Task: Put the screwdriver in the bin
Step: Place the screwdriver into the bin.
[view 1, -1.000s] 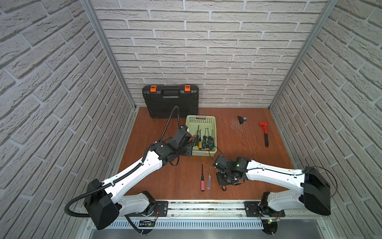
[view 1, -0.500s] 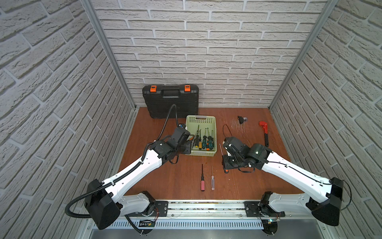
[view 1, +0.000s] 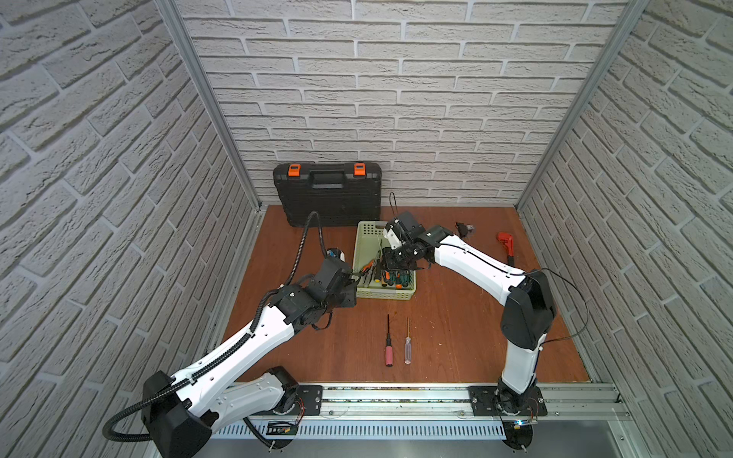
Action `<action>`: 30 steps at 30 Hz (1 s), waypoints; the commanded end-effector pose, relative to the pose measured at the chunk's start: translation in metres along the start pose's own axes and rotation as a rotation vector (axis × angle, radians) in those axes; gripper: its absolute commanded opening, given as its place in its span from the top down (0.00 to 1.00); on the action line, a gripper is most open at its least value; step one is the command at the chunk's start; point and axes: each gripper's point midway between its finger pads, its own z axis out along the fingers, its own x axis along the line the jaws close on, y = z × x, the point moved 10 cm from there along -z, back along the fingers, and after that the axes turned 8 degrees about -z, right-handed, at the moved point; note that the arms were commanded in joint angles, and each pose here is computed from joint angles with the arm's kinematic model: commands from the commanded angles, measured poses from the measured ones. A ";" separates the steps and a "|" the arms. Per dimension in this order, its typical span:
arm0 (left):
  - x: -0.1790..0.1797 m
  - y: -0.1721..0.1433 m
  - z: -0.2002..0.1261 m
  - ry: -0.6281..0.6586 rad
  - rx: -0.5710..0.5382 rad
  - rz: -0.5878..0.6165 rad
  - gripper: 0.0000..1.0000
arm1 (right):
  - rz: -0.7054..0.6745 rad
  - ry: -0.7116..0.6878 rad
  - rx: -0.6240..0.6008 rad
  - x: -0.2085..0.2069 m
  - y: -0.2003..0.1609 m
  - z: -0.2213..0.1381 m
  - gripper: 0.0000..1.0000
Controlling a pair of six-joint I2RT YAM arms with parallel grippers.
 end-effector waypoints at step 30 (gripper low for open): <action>0.002 0.003 0.005 0.039 -0.028 0.024 0.48 | 0.084 -0.056 0.063 -0.037 0.004 0.072 0.72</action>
